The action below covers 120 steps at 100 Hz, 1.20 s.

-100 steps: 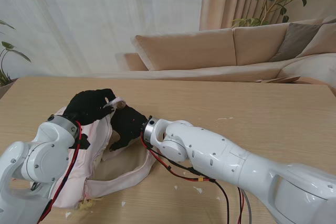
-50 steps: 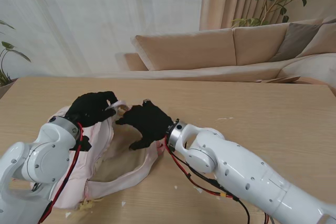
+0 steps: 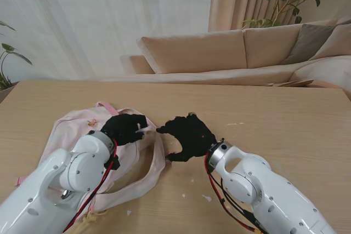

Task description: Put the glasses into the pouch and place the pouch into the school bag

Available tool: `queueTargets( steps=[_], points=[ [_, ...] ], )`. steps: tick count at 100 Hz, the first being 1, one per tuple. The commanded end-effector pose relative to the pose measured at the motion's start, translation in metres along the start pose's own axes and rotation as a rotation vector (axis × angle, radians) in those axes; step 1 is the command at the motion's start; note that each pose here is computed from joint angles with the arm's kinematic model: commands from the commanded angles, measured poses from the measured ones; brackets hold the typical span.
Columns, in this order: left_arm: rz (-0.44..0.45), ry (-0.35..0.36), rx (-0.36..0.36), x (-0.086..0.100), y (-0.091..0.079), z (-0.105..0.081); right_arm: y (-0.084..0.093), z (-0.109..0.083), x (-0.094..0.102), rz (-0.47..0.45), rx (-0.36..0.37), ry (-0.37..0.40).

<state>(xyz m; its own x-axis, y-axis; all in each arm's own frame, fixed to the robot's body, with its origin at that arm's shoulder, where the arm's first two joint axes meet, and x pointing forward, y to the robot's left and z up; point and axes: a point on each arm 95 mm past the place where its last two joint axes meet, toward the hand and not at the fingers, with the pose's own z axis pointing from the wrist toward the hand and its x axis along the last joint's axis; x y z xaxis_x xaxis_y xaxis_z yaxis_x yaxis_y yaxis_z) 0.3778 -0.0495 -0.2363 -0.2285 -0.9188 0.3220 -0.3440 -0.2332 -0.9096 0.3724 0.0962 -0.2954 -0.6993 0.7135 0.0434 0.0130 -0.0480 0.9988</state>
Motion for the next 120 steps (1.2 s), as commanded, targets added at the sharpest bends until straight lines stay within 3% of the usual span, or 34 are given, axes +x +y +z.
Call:
queueTargets(
  steps=[1, 19, 38, 73, 101, 120],
  points=[
    [-0.017, 0.011, -0.03, 0.004, 0.008, 0.006, -0.007, -0.007, 0.0, -0.001, 0.028, -0.005],
    [-0.024, -0.002, -0.083, 0.011, 0.021, 0.019, -0.01, -0.018, -0.006, 0.015, 0.03, -0.035],
    [-0.005, -0.006, -0.14, 0.013, 0.031, 0.021, -0.013, -0.025, -0.009, 0.03, 0.03, -0.051],
    [0.054, 0.013, -0.124, 0.009, 0.033, 0.012, -0.016, -0.031, -0.012, 0.045, 0.025, -0.078],
    [0.11, 0.017, -0.023, -0.018, 0.018, -0.019, -0.008, -0.024, -0.01, 0.037, -0.003, -0.067],
    [0.171, -0.077, 0.018, -0.047, 0.023, -0.041, -0.004, -0.012, -0.004, 0.045, -0.027, -0.056]
  ],
)
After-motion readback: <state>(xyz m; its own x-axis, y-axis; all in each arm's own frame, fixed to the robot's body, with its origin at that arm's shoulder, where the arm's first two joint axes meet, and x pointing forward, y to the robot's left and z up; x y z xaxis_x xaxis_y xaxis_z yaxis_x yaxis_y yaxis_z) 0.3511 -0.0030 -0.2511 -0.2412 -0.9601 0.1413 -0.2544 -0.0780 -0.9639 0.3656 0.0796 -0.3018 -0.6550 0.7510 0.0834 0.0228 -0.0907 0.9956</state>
